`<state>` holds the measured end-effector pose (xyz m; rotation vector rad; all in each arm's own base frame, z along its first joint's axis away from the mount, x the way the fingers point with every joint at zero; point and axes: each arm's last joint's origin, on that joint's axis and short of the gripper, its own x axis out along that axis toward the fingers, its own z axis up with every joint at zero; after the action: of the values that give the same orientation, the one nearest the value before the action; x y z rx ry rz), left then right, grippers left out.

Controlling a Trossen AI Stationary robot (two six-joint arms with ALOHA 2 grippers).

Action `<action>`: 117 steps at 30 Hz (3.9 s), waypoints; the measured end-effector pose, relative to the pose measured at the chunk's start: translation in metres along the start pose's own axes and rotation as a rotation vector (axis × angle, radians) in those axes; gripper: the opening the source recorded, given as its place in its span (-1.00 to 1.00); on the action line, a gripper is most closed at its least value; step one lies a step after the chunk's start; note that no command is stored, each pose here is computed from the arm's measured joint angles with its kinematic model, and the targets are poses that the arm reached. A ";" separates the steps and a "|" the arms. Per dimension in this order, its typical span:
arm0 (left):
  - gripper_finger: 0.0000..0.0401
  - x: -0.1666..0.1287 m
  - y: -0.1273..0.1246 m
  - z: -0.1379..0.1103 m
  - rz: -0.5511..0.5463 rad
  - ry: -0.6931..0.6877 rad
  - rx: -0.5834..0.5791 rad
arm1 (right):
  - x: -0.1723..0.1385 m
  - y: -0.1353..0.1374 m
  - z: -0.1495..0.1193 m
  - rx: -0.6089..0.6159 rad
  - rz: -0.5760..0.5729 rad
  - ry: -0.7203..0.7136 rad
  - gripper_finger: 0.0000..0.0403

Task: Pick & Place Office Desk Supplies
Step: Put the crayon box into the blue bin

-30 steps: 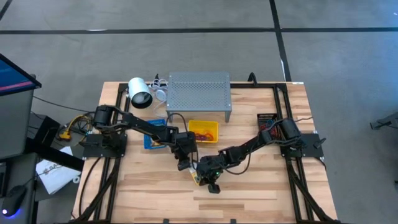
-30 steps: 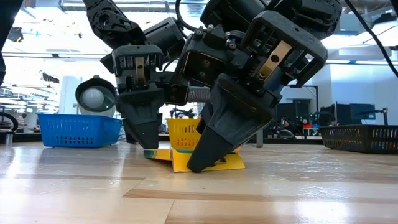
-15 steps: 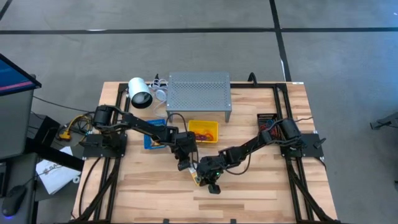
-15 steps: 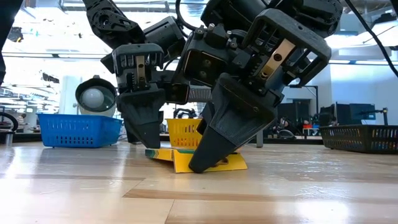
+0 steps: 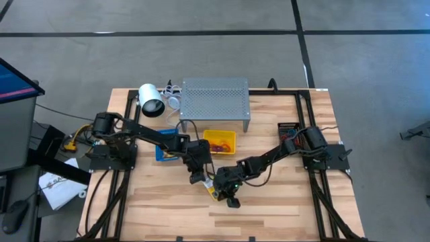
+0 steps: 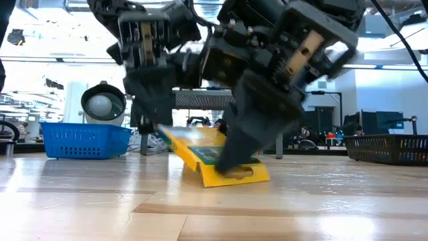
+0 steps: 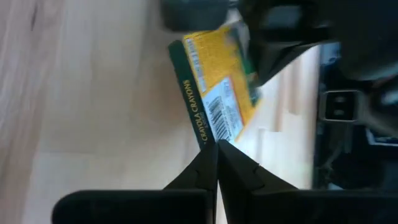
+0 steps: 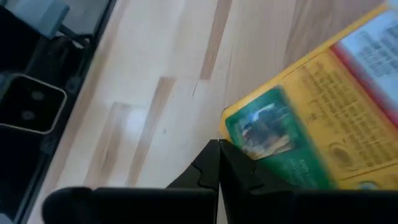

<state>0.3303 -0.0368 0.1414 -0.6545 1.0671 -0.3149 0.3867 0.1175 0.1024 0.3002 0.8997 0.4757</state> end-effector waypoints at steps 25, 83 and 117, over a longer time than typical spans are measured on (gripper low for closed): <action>-0.99 -0.010 -0.007 -0.004 0.049 0.003 0.001 | -0.021 0.000 0.014 0.044 -0.030 -0.033 -0.28; -0.41 0.015 0.027 0.002 0.044 -0.004 -0.133 | -0.006 0.022 -0.013 0.055 -0.036 0.022 -1.00; -0.42 0.042 0.021 -0.003 -0.009 0.008 -0.111 | -0.006 0.023 -0.011 0.035 -0.011 0.005 -1.00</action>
<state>0.3458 -0.0442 0.0976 -0.7581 1.0953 -0.2670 0.3690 0.1349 0.1100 0.3264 0.9146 0.4513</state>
